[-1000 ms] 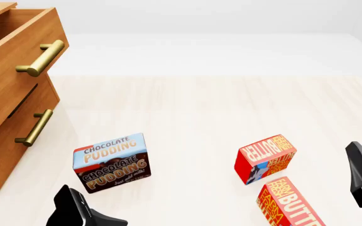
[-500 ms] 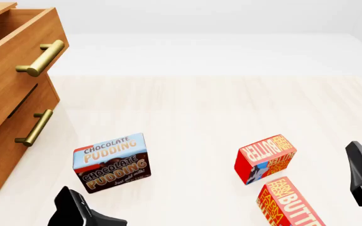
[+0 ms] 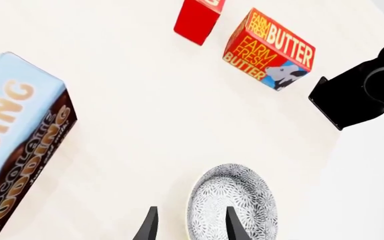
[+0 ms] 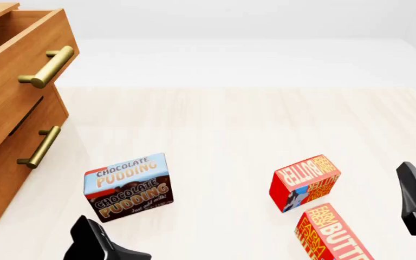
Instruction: Put the bowl in the top drawer of the cabinet.
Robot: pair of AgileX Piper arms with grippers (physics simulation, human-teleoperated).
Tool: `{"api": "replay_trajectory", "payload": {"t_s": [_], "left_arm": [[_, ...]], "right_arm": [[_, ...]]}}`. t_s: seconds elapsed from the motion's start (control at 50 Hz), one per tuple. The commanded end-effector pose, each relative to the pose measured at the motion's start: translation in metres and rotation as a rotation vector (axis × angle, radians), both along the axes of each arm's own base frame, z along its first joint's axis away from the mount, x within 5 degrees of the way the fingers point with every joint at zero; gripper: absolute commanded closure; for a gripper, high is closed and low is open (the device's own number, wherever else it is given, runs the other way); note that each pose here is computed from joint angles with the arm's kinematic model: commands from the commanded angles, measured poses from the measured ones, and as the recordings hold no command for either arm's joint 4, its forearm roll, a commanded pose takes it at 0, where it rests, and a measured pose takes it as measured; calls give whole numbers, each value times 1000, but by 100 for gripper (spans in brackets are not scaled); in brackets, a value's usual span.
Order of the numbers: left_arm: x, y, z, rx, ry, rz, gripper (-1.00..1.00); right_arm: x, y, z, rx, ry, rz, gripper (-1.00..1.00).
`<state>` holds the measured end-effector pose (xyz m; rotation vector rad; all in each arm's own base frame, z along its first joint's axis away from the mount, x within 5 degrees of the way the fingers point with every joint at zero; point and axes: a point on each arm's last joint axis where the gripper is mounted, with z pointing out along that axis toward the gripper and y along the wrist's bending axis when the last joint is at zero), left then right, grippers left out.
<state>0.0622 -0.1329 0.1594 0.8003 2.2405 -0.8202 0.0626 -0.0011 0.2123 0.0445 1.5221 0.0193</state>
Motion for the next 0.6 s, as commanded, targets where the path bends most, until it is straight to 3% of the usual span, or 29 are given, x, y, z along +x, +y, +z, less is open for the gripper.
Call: {"api": "replay_trajectory", "payload": {"t_s": [0.02, 0.6], "left_arm": [[0, -2, -4, 3, 10, -1, -100], [-1, -4, -18, 9, 44, 13, -100]], "right_arm": [[1, 0, 0, -1, 5, -3, -100], [3, -1, -1, -3, 17, -8, -100]]}}
